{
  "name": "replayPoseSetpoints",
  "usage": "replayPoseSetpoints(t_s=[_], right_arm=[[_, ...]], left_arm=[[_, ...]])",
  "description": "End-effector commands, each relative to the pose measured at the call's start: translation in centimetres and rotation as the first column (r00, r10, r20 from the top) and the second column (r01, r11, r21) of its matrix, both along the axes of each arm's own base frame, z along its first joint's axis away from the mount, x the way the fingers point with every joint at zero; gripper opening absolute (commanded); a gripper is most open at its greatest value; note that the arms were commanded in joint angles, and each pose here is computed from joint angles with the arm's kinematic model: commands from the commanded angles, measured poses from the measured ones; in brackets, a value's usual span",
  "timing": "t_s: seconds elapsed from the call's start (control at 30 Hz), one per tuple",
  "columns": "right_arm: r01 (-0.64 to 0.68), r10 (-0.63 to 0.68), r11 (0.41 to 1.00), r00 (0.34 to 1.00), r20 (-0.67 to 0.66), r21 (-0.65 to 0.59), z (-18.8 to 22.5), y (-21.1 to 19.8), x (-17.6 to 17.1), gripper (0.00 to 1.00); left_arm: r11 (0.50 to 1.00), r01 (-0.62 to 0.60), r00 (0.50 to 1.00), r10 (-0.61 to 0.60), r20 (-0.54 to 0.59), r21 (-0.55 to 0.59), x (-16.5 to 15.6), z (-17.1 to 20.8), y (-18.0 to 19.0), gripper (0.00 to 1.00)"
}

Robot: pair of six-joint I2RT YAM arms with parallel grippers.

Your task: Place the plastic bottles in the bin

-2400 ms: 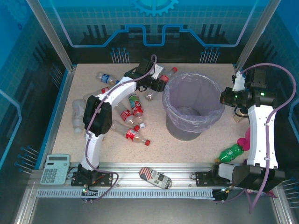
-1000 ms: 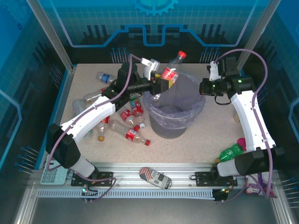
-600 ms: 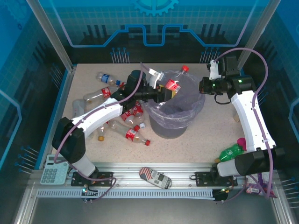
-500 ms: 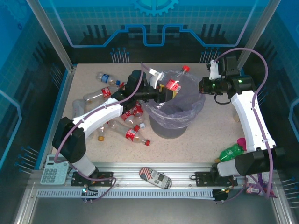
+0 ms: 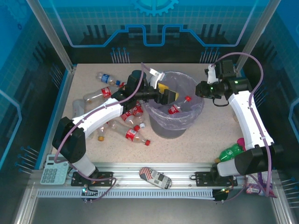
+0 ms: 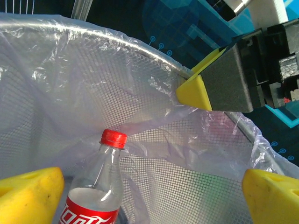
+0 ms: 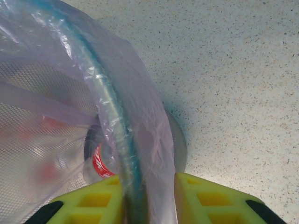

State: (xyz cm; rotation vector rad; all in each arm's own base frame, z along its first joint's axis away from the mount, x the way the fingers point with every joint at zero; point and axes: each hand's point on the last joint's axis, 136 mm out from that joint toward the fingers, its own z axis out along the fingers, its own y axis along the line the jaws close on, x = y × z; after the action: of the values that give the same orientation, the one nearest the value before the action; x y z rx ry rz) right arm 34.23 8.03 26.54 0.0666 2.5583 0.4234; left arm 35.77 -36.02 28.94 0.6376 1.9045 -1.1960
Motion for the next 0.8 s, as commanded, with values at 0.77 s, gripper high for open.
replayPoseSetpoints(t_s=[0.77], right_arm=[[-0.01, 0.009, 1.0, 1.0, -0.022, -0.027, -0.5, -0.1, 0.6, 0.12]], left_arm=[[0.698, -0.657, 0.727, 0.687, -0.006, 0.284, 6.4, 2.6, 26.8, 0.99]])
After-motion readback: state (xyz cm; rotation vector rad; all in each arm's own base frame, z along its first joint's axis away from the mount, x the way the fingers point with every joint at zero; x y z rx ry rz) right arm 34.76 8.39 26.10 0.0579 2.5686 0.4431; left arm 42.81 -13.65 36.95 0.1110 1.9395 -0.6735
